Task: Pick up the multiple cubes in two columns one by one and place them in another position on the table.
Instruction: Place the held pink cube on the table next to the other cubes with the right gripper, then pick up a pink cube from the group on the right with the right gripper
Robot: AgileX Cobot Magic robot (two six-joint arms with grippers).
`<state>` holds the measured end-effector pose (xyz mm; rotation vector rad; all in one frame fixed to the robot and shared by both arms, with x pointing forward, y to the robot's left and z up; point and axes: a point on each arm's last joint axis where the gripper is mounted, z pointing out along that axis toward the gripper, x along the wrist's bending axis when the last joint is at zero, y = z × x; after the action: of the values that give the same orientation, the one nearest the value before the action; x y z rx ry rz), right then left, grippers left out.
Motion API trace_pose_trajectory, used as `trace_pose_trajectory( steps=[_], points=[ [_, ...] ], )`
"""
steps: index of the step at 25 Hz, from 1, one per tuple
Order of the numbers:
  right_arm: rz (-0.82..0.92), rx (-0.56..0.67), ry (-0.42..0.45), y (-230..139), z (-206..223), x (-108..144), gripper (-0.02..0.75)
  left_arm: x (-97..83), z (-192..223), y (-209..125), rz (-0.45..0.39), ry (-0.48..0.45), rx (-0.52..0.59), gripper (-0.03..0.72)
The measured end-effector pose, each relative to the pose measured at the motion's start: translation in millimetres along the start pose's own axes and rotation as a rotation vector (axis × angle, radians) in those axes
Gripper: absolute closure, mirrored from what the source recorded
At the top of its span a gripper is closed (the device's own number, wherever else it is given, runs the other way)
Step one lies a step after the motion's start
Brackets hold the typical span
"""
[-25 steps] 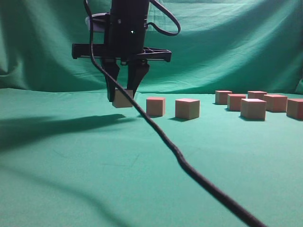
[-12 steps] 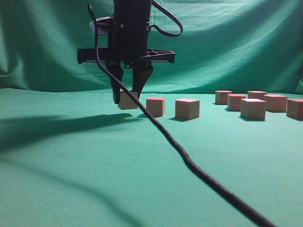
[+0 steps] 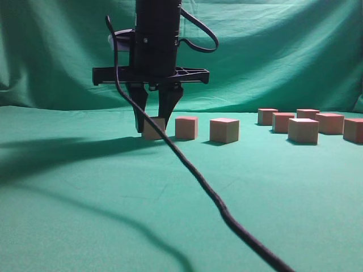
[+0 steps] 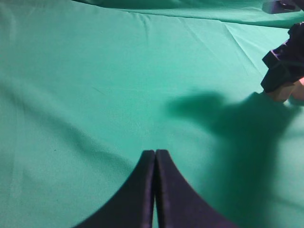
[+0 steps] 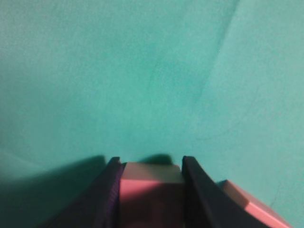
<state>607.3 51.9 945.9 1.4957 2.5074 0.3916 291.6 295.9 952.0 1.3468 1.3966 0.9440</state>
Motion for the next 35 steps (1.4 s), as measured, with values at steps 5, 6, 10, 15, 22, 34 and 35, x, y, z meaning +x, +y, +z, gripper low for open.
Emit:
trace_pose_trajectory(
  steps=[5,6,10,15,22,34,35],
  points=[
    [-0.034,-0.019,0.008,2,0,1,0.383,0.0,0,0,0.0,0.0,0.0,0.688],
    [-0.035,-0.023,0.009,2,-1,1,0.335,0.0,0,0,0.0,0.0,0.0,0.688],
    [-0.052,-0.088,0.023,16,-20,2,0.255,0.0,0,0,0.0,0.0,0.0,0.688],
    [-0.064,-0.166,0.0,36,-65,-2,0.229,0.0,0,0,0.0,0.0,0.0,0.688],
    [-0.045,-0.294,-0.028,47,-139,-18,0.229,0.0,0,0,0.0,0.0,0.0,0.688],
    [0.091,-0.201,-0.092,-35,-232,-121,0.229,0.0,0,0,0.0,0.0,0.0,0.688],
    [0.124,-0.168,-0.105,-48,-230,-131,0.229,0.0,0,0,0.0,0.0,0.0,0.688]
  ],
)
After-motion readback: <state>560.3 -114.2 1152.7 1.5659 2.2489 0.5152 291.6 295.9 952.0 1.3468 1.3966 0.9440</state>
